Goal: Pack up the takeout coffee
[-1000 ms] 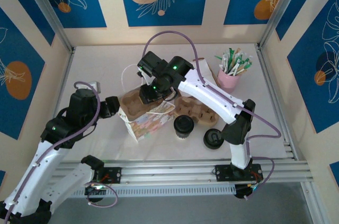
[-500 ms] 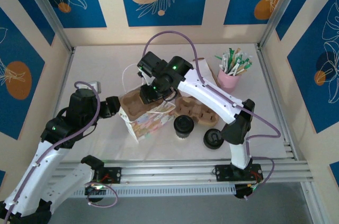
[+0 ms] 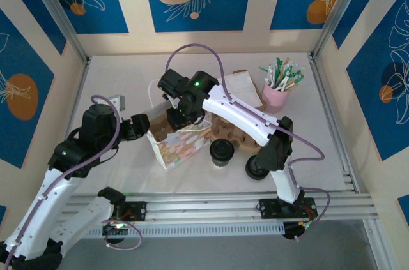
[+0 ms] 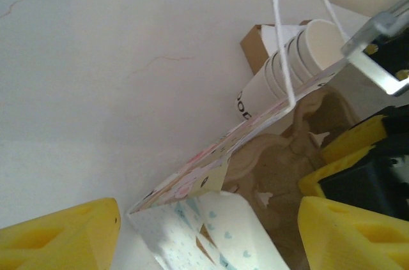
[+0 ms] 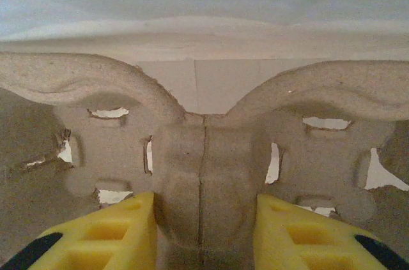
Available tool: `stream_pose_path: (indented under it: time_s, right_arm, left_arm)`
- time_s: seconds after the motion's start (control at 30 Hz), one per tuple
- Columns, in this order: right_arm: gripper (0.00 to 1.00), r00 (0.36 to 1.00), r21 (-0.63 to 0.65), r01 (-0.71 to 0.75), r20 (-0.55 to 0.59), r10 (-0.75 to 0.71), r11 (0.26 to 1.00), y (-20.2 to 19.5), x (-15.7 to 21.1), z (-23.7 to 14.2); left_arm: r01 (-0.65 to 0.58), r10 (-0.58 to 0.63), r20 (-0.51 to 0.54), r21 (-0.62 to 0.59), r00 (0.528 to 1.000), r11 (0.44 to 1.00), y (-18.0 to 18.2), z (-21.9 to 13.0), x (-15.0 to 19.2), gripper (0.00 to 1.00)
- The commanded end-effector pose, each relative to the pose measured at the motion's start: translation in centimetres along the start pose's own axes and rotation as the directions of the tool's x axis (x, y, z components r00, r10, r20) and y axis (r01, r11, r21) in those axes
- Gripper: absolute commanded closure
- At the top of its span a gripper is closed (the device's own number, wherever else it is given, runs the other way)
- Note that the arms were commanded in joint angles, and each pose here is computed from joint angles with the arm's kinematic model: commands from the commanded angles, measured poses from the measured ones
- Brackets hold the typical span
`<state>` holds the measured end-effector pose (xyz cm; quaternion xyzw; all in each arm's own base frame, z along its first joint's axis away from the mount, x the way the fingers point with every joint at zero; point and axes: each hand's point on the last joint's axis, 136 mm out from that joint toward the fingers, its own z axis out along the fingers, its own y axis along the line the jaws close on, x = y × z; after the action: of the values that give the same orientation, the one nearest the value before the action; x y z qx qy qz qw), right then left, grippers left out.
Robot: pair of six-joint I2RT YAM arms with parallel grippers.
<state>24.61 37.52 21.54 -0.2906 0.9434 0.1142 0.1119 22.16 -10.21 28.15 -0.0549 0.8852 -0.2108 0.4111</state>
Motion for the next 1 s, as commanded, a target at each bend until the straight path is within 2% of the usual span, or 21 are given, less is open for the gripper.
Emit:
stream_pose_path:
  time_s: [0.0,0.33,0.57,0.7,0.87,0.97]
  right_arm:
    - [0.62,0.999,0.03,0.021,-0.034,-0.02,0.999,-0.2,0.7,0.1]
    - [0.61,0.999,0.032,0.034,0.016,-0.035,0.999,0.3,0.3,-1.0]
    - [0.61,0.997,0.02,0.029,0.065,-0.03,0.999,0.5,-0.1,-2.5]
    - [0.61,0.998,0.045,0.013,0.062,-0.016,0.999,0.2,0.0,-2.2]
    - [0.61,0.998,0.085,-0.023,0.056,0.018,0.996,-0.1,0.3,-2.0]
    - [0.61,0.999,0.115,-0.027,0.05,0.022,0.993,-0.3,0.4,-1.9]
  left_arm:
    - [0.02,-0.025,0.059,0.078,0.998,0.997,-1.6,-1.5,-1.8,0.26]
    - [-0.048,0.047,0.008,0.071,0.999,0.996,-1.9,-0.5,-1.3,0.24]
    - [-0.149,0.161,-0.085,0.137,0.983,0.979,-3.1,0.2,0.0,0.19]
    - [-0.182,0.196,-0.141,0.104,0.97,0.978,-2.5,1.0,0.7,0.19]
    - [-0.179,0.182,-0.109,0.033,0.977,0.983,-1.4,0.8,0.0,0.2]
    - [-0.174,0.177,-0.084,0.035,0.981,0.984,-1.3,0.5,-0.2,0.2]
